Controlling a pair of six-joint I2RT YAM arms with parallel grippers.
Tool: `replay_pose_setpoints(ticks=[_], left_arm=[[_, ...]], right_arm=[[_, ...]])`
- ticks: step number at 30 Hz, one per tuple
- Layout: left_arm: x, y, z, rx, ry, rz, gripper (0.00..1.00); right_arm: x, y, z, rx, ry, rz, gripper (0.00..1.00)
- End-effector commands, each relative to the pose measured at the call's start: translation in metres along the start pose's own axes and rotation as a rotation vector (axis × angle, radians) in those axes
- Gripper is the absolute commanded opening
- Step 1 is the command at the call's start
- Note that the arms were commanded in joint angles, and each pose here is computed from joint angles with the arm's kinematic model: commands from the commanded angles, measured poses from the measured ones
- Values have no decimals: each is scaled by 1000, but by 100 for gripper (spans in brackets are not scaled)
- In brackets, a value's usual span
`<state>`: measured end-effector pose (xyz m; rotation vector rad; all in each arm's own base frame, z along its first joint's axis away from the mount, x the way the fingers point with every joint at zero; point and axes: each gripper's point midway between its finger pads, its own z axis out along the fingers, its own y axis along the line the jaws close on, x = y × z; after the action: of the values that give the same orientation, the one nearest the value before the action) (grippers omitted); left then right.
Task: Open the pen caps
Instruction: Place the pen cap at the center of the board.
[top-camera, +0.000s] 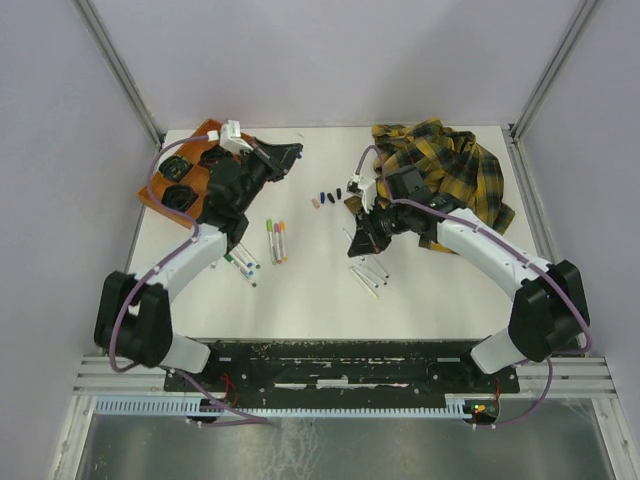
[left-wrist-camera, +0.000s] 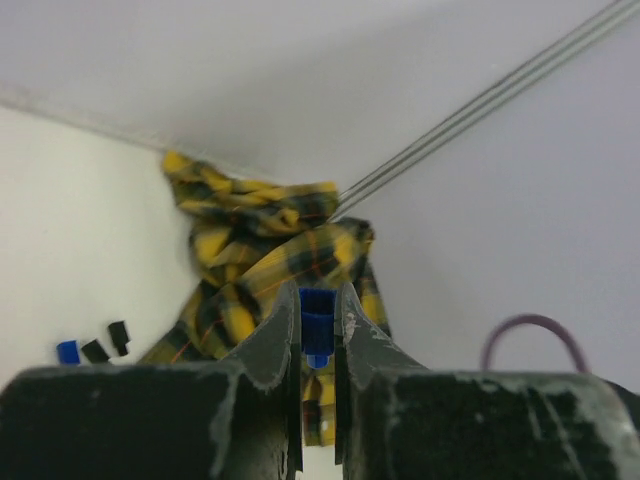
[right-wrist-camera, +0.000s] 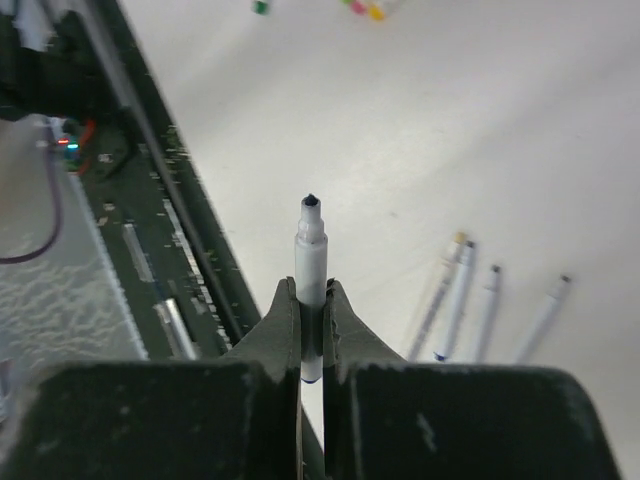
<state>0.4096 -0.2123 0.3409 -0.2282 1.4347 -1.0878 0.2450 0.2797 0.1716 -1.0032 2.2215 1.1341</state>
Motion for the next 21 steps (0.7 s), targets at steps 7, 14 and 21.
replay_pose_setpoints(ticks=[7,14,21], left_arm=[[101,108,61,-351,360,-48,3],[160,139,90,-523,496,32,3],[205,161,103,-640,572,110,3]], right_arm=[[40,-126,-37,574,248,50,3],[68,-160,-29,620,360,116,9],[85,-168,-14,581,408,180,13]])
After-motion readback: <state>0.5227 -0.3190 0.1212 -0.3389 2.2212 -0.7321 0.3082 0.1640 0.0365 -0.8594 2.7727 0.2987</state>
